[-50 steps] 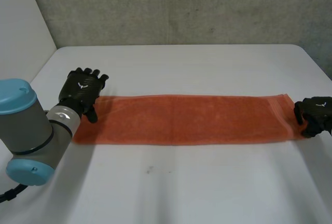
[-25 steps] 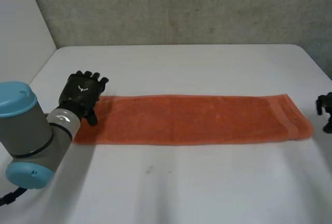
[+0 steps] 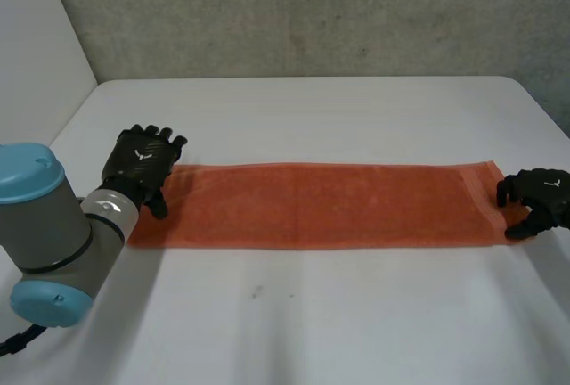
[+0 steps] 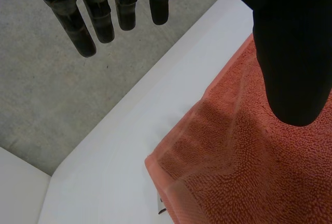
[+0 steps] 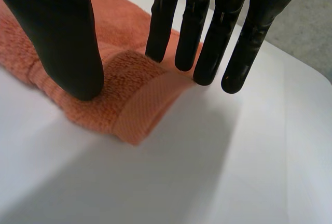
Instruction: Fold the laundry
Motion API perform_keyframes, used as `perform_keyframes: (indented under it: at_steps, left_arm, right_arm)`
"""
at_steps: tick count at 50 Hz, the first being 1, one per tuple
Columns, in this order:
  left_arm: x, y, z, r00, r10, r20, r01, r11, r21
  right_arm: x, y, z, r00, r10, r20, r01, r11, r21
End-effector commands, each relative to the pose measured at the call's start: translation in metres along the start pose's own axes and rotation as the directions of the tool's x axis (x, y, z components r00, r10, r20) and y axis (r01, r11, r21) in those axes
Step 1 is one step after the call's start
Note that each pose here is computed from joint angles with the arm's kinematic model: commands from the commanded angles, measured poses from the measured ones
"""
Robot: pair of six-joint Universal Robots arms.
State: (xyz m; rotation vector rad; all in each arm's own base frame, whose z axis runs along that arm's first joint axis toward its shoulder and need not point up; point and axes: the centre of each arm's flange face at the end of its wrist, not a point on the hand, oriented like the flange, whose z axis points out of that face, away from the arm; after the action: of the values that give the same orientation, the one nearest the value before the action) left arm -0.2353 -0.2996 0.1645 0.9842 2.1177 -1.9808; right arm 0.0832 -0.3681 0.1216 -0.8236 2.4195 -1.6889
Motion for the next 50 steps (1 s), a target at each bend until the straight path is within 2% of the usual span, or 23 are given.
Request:
perform_keyframes:
  at_steps: [1,8,9,10,11,16,19,23,24,27,28,31,32,35,36,38,41,43,45,48,50]
  left_arm:
    - [0.000,0.001,0.000,1.000,0.000,-0.001,0.000,1.000,-0.001]
    - [0.000,0.001,0.000,1.000,0.000,0.002,0.000,1.000,0.001]
    - [0.000,0.000,0.000,1.000,0.000,0.002,0.000,1.000,0.001]
    - [0.000,0.000,0.000,1.000,0.000,0.002,0.000,1.000,0.001]
    - [0.001,0.001,-0.002,1.000,0.000,-0.001,0.000,1.000,-0.001]
    - [0.001,0.001,-0.002,1.000,0.000,0.000,0.000,1.000,-0.003]
    - [0.001,0.002,-0.002,1.000,0.000,-0.001,0.000,1.000,-0.005]
    - [0.001,0.002,-0.003,1.000,0.000,0.000,0.000,1.000,-0.006]
    - [0.001,0.002,-0.003,1.000,0.000,0.000,0.000,1.000,-0.006]
    - [0.001,0.002,-0.003,1.000,0.000,0.000,0.000,1.000,-0.006]
    - [0.001,0.002,-0.003,1.000,0.000,0.000,0.000,1.000,-0.006]
    - [0.001,0.002,-0.003,1.000,0.000,0.000,0.000,1.000,-0.006]
    - [0.001,0.002,-0.003,1.000,0.000,0.003,0.000,1.000,-0.007]
    - [0.001,0.002,-0.003,1.000,0.000,0.003,0.000,1.000,-0.007]
    - [0.001,0.002,-0.003,1.000,0.000,0.003,0.000,1.000,-0.007]
    - [0.001,0.002,-0.003,1.000,0.000,0.003,0.000,1.000,-0.007]
    - [0.001,0.002,-0.003,1.000,0.000,0.001,0.000,1.000,-0.008]
    - [0.001,0.002,-0.003,1.000,0.000,0.001,0.000,1.000,-0.008]
    - [0.002,0.002,-0.003,1.000,0.000,0.000,0.000,1.000,-0.007]
    - [0.004,0.001,-0.004,1.000,0.001,-0.009,-0.001,1.000,-0.006]
    - [0.007,0.000,-0.005,1.000,0.002,-0.014,-0.002,1.000,-0.001]
  right_arm:
    - [0.004,0.005,0.004,0.999,-0.040,-0.026,0.040,0.999,-0.023]
    - [0.021,0.003,0.008,0.991,-0.059,-0.123,0.058,0.998,-0.010]
    - [0.030,0.000,0.008,0.980,-0.076,-0.184,0.074,0.997,-0.016]
    - [0.042,-0.008,0.005,0.962,-0.096,-0.257,0.095,0.995,-0.017]
    - [0.089,-0.034,-0.003,0.866,-0.143,-0.480,0.144,0.989,-0.035]
    - [0.101,-0.050,-0.003,0.839,-0.167,-0.517,0.182,0.983,-0.022]
    - [0.093,-0.059,-0.002,0.843,-0.187,-0.504,0.210,0.978,-0.010]
    - [0.022,-0.094,0.017,0.898,-0.229,-0.375,0.284,0.954,0.098]
    - [-0.011,-0.110,0.020,0.914,-0.251,-0.320,0.312,0.938,0.154]
    - [-0.060,-0.128,0.021,0.926,-0.291,-0.239,0.344,0.911,0.226]
    - [-0.093,-0.138,0.019,0.931,-0.317,-0.182,0.358,0.891,0.279]
    - [-0.143,-0.152,0.010,0.928,-0.360,-0.100,0.371,0.857,0.358]
    - [-0.176,-0.161,0.003,0.921,-0.387,-0.052,0.373,0.831,0.414]
    - [-0.224,-0.166,-0.009,0.904,-0.427,0.026,0.362,0.796,0.485]
    - [-0.254,-0.161,-0.014,0.885,-0.457,0.083,0.354,0.779,0.517]
    - [-0.270,-0.157,-0.016,0.874,-0.473,0.115,0.347,0.771,0.534]
    - [-0.322,-0.126,-0.024,0.807,-0.531,0.258,0.326,0.765,0.556]
    - [-0.341,-0.106,-0.027,0.771,-0.551,0.319,0.330,0.774,0.540]
    - [-0.349,-0.092,-0.028,0.753,-0.552,0.357,0.334,0.789,0.516]
    - [-0.351,-0.083,-0.030,0.746,-0.545,0.384,0.342,0.807,0.481]
    - [-0.344,-0.087,-0.028,0.760,-0.534,0.372,0.344,0.815,0.467]
